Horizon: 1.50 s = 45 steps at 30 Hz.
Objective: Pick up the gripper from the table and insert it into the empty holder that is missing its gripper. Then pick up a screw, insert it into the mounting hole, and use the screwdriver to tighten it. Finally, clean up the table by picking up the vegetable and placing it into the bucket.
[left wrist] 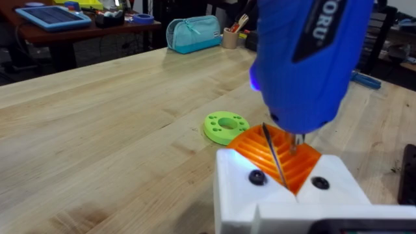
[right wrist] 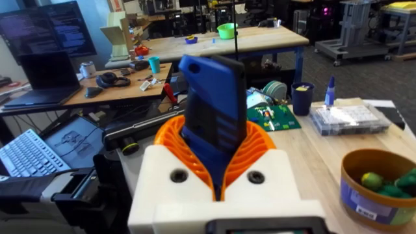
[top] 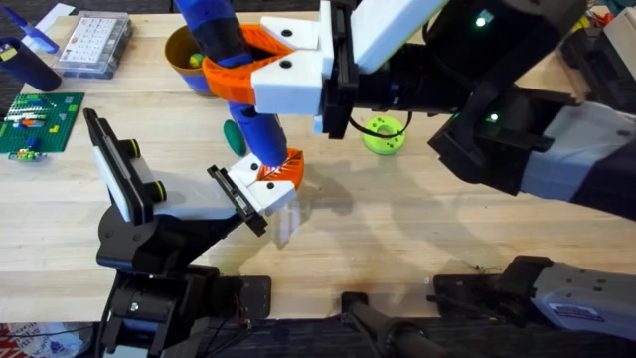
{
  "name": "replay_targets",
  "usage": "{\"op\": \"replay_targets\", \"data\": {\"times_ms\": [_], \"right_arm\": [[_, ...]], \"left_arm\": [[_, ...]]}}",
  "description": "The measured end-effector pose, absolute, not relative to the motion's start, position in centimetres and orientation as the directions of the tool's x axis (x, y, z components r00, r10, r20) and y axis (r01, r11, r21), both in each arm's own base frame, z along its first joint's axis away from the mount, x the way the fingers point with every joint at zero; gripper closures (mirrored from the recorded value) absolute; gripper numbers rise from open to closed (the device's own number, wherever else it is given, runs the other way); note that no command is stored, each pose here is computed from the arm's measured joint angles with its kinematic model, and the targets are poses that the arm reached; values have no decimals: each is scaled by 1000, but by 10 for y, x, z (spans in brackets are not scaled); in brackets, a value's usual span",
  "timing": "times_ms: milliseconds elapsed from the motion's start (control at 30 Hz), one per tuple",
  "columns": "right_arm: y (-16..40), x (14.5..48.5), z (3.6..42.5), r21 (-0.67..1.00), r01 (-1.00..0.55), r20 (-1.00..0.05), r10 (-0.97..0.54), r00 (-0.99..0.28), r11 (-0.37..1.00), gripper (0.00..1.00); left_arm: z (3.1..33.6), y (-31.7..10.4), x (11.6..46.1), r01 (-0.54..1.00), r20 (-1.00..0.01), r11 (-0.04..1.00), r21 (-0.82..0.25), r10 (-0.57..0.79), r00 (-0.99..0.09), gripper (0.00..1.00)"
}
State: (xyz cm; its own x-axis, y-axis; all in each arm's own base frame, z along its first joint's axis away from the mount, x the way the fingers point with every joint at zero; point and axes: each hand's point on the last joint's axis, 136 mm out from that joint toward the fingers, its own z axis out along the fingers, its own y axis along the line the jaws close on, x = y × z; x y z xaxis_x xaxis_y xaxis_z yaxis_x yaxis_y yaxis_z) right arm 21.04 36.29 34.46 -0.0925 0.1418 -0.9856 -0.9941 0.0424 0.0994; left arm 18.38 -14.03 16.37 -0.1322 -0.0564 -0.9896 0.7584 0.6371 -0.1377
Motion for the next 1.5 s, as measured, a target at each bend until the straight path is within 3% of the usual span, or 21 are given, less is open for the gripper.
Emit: {"op": "replay_targets", "data": {"times_ms": [167,467,700,833,933,1200,1500], "right_arm": [[364,213,338,126,-991,-984,130,-119,46,961],[343,230,373,60,-994,-964,265,-34,91,962],[336,250,382,82,-975,-949,316,-14,206,962],[333,263,377,106,-962,-953,302,-26,253,962],[339,273,364,120,-953,-976,211,-61,279,962],[338,274,415,34,-958,-966,254,41,283,962],[338,268,436,18,-967,-957,284,57,255,962]], "left_arm": [[164,-140,184,758,-990,637,-137,-56,-132,987],[164,-140,184,758,-990,637,-137,-56,-132,987],[164,-140,184,758,-990,637,-137,-56,-132,987],[164,-140,184,758,-990,637,-137,-56,-132,987],[164,-140,184,758,-990,638,-137,-56,-132,987],[164,-140,184,758,-990,638,-137,-56,-132,987],[164,-140,184,758,-990,638,-137,-56,-132,987]]}}
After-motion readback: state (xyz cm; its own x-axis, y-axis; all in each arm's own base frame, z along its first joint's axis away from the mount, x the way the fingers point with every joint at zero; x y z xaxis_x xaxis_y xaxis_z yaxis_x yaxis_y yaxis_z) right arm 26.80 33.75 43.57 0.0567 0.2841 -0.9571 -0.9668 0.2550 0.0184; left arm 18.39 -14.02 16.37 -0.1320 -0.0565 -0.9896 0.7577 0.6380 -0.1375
